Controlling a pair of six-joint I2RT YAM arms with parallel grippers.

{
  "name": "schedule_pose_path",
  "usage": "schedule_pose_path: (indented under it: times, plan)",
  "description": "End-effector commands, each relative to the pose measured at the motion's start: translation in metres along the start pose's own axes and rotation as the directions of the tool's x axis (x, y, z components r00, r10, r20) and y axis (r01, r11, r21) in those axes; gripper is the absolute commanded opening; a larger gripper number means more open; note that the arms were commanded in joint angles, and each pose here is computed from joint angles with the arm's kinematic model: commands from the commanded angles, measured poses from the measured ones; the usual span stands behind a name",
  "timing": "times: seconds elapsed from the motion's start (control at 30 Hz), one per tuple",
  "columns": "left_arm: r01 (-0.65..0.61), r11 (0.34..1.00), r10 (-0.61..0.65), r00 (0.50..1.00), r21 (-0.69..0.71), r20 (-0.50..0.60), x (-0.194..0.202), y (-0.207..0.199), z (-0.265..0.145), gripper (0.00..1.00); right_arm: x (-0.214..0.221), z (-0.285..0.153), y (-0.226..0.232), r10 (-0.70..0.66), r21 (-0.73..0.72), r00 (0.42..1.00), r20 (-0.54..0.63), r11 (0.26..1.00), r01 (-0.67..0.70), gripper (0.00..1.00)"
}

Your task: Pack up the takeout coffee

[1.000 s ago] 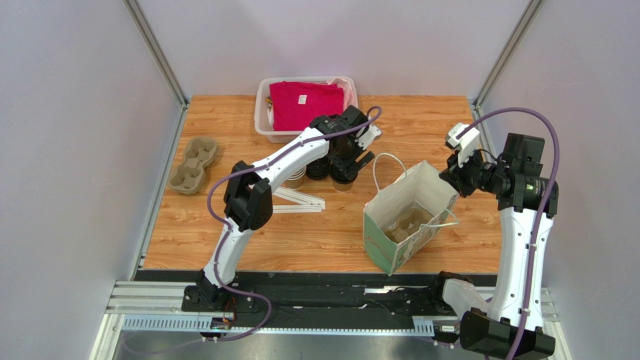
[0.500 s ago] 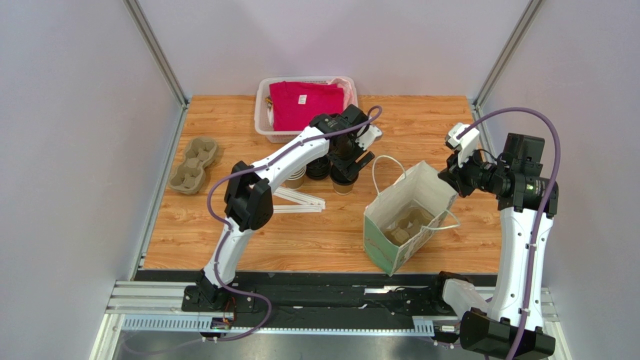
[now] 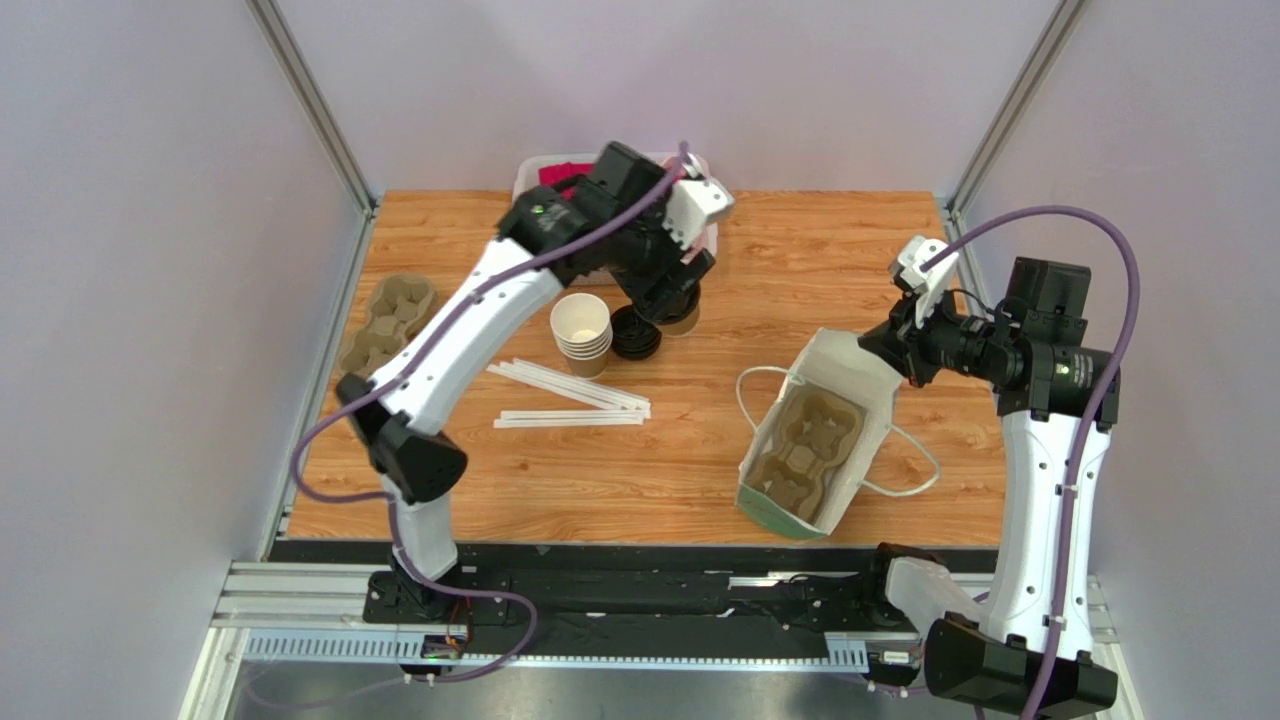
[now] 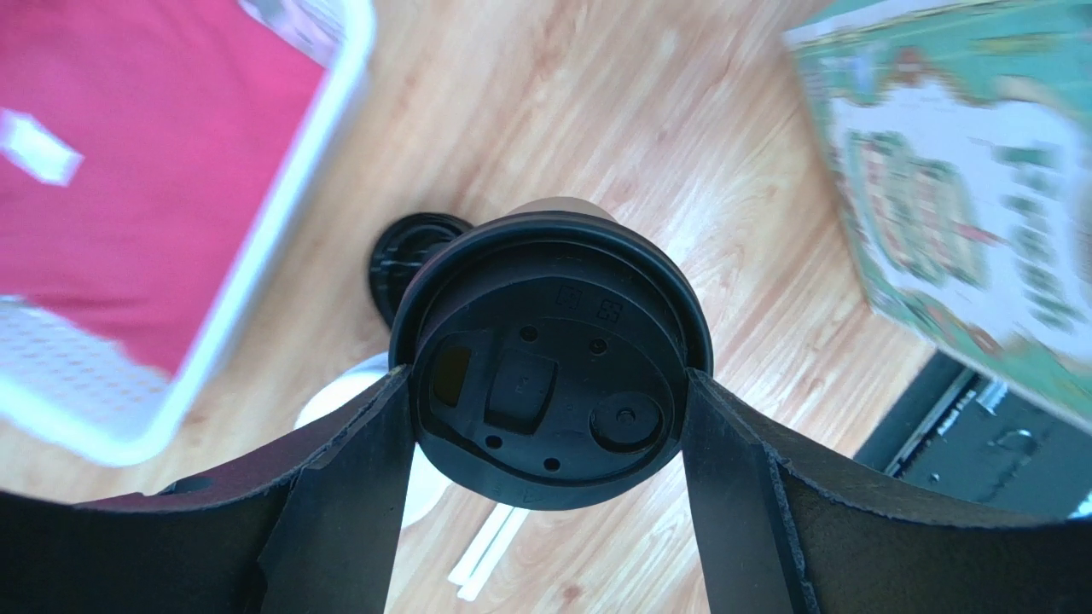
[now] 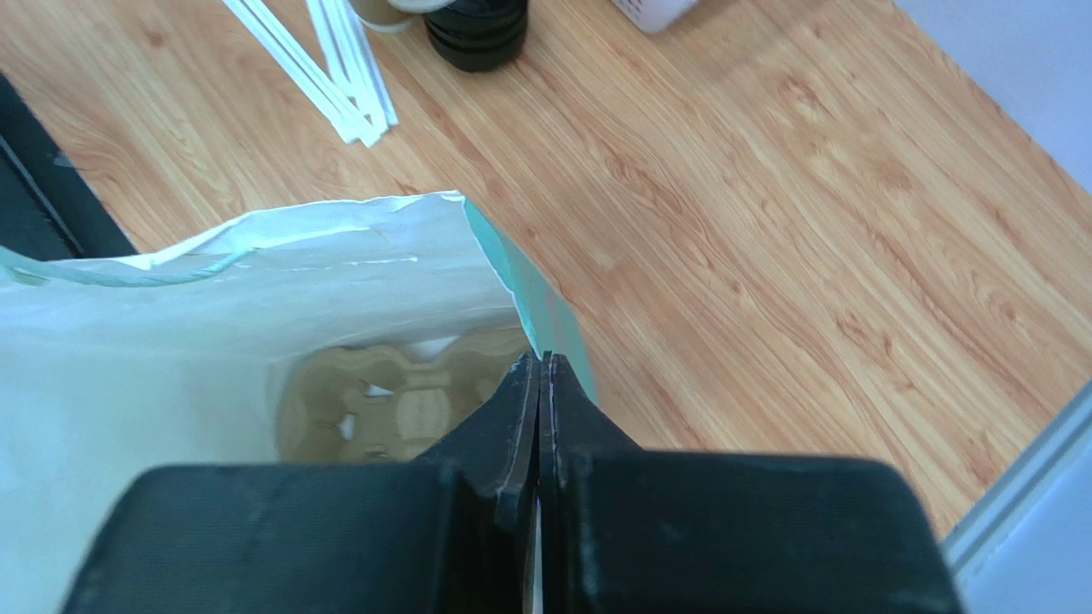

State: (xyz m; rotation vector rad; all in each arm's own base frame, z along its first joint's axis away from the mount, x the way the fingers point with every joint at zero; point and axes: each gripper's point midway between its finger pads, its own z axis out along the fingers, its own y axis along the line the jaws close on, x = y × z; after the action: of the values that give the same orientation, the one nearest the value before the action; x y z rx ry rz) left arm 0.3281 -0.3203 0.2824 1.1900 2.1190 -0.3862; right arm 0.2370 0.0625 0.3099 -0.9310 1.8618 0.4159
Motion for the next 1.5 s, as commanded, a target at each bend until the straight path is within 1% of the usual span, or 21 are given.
schedule_pose_path:
  times: [0.0,0.07,0.2,0.3,0.33,0.37,0.4,0.43,0.47,0.5,0.53,0.6,0.67,0.73,0.83,1.03,1.13,1.2,1.37,1.43,1.47]
  plan:
    - [-0.096,0.995,0.092,0.971,0.007,0.218,-0.031,-0.008,-0.102,0.15,-0.046,-0.005,0.012,-0.071,-0.043,0.989,0.131,0.996,0.077,0.00]
    - [-0.159,0.987,0.151,0.937,-0.002,0.315,-0.041,-0.017,-0.141,0.13,-0.052,-0.004,0.018,-0.079,-0.058,0.986,0.145,0.994,0.089,0.00]
    - [-0.277,0.960,0.269,0.882,-0.035,0.388,-0.043,-0.035,-0.178,0.08,-0.053,-0.003,0.027,-0.069,-0.077,0.986,0.150,0.994,0.081,0.00]
    - [-0.385,0.920,0.378,0.810,-0.079,0.448,-0.048,-0.056,-0.200,0.06,-0.053,-0.005,0.034,-0.060,-0.085,0.986,0.153,0.994,0.074,0.00]
    - [-0.425,0.898,0.424,0.774,-0.111,0.470,-0.051,-0.061,-0.212,0.06,-0.053,-0.005,0.037,-0.058,-0.090,0.986,0.155,0.993,0.073,0.00]
    - [-0.473,0.875,0.459,0.736,-0.107,0.498,-0.055,-0.079,-0.215,0.06,-0.054,-0.006,0.040,-0.042,-0.095,0.987,0.157,0.994,0.057,0.00]
    - [-0.492,0.862,0.483,0.719,-0.125,0.500,-0.056,-0.084,-0.218,0.05,-0.055,-0.007,0.041,-0.038,-0.094,0.986,0.162,0.994,0.054,0.00]
    - [-0.531,0.835,0.520,0.683,-0.140,0.512,-0.057,-0.092,-0.225,0.05,-0.057,-0.007,0.044,-0.027,-0.104,0.986,0.166,0.994,0.045,0.00]
    - [-0.575,0.809,0.545,0.655,-0.121,0.523,-0.056,-0.110,-0.224,0.05,-0.058,-0.007,0.047,-0.012,-0.115,0.986,0.168,0.993,0.032,0.00]
    - [-0.591,0.796,0.563,0.641,-0.132,0.522,-0.055,-0.115,-0.224,0.04,-0.059,-0.008,0.050,-0.003,-0.125,0.986,0.169,0.992,0.024,0.00]
    - [-0.633,0.764,0.588,0.602,-0.127,0.540,-0.055,-0.131,-0.228,0.04,-0.061,-0.008,0.054,-0.004,-0.137,0.985,0.172,0.990,0.028,0.00]
    - [-0.662,0.735,0.619,0.568,-0.146,0.541,-0.057,-0.141,-0.229,0.04,-0.063,-0.007,0.055,-0.004,-0.120,0.986,0.166,0.992,0.024,0.00]
    - [-0.711,0.686,0.652,0.507,-0.154,0.564,-0.063,-0.163,-0.233,0.04,-0.065,-0.005,0.064,-0.011,-0.145,0.986,0.165,0.989,0.035,0.00]
    - [-0.753,0.639,0.682,0.460,-0.157,0.569,-0.066,-0.183,-0.231,0.03,-0.068,-0.004,0.069,0.001,-0.151,0.986,0.169,0.988,0.025,0.00]
    - [-0.794,0.593,0.696,0.421,-0.134,0.582,-0.065,-0.207,-0.229,0.03,-0.068,-0.003,0.070,0.030,-0.136,0.986,0.166,0.991,-0.007,0.00]
    - [-0.848,0.516,0.746,0.378,-0.118,0.548,-0.056,-0.235,-0.210,0.02,-0.066,-0.002,0.064,0.104,-0.065,0.982,0.158,0.993,-0.094,0.00]
    - [-0.864,0.496,0.753,0.379,-0.085,0.537,-0.050,-0.246,-0.201,0.01,-0.058,0.001,0.062,0.138,-0.043,0.982,0.131,0.990,-0.134,0.00]
    - [-0.870,0.490,0.757,0.391,-0.059,0.523,-0.045,-0.250,-0.194,0.01,-0.054,0.003,0.060,0.171,-0.030,0.978,0.116,0.985,-0.168,0.00]
    - [-0.872,0.486,0.777,0.462,0.060,0.429,-0.013,-0.256,-0.159,0.00,-0.040,0.005,0.058,0.240,0.012,0.966,0.091,0.970,-0.242,0.00]
    - [-0.866,0.495,0.770,0.472,0.065,0.430,-0.007,-0.255,-0.157,0.00,-0.030,0.007,0.053,0.287,0.053,0.956,0.062,0.955,-0.290,0.00]
    - [-0.870,0.486,0.783,0.476,0.084,0.401,0.004,-0.255,-0.144,0.00,-0.026,0.008,0.052,0.305,0.064,0.951,0.047,0.949,-0.308,0.00]
